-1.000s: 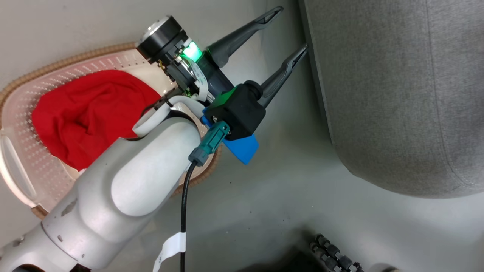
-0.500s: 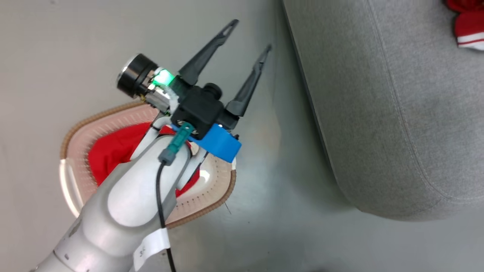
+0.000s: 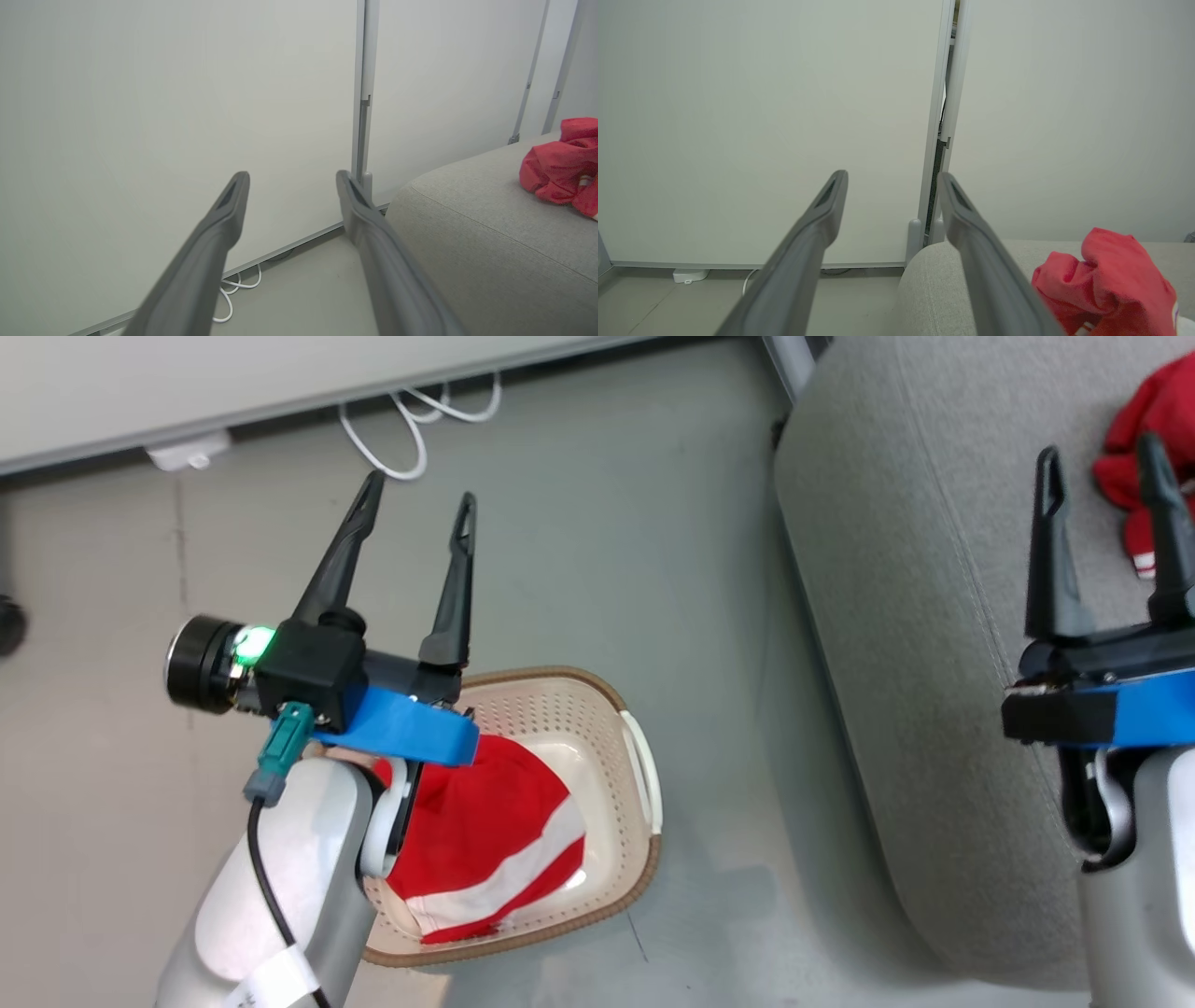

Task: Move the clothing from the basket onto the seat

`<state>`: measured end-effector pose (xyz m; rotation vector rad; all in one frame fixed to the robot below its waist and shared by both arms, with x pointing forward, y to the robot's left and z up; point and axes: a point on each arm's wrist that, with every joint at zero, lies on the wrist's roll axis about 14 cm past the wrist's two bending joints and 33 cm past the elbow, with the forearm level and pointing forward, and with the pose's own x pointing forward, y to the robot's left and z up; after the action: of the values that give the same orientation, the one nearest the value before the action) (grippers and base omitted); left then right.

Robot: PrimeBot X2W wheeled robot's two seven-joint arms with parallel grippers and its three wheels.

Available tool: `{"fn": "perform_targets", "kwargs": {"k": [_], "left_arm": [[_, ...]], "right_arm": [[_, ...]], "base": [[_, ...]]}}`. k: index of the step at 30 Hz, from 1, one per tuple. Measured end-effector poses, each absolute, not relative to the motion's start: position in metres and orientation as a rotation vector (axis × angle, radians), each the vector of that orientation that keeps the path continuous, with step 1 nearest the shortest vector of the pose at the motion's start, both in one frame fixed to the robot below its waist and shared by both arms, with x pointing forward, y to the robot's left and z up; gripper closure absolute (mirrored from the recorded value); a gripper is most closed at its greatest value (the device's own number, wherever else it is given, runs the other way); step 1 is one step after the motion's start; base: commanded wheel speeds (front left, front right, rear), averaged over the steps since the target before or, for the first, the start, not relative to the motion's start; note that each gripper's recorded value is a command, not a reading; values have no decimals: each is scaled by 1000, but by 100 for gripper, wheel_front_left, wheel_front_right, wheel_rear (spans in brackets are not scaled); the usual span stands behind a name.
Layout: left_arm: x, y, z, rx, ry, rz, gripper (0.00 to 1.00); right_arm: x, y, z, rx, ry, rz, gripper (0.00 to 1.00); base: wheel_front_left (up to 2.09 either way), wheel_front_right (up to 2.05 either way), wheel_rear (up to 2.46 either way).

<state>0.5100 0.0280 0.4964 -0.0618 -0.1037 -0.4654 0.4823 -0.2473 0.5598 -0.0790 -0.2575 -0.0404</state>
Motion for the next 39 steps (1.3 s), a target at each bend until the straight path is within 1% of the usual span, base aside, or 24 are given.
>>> {"fn": "perform_targets", "kwargs": {"k": [6,14,23,34,39], "left_arm": [[490,78,506,-52,-102,-321,0],[455,120,499,-45,-62,-201,0],[427,138,489,-57,-24,-149,0],[403,157,485,-61,-8,-91,0],[399,160,482,-62,3,-85,0]], "right_arm": [[473,-212,558,-26,-250,37,0],[450,-185,540,26,-191,87,0],[427,-186,525,52,-144,69,0],[403,-182,504,95,-79,58,0],[400,-179,500,104,-69,61,0]], "base": [[0,0,0],[0,0,0],[0,0,0],[0,0,0],[0,0,0]]}}
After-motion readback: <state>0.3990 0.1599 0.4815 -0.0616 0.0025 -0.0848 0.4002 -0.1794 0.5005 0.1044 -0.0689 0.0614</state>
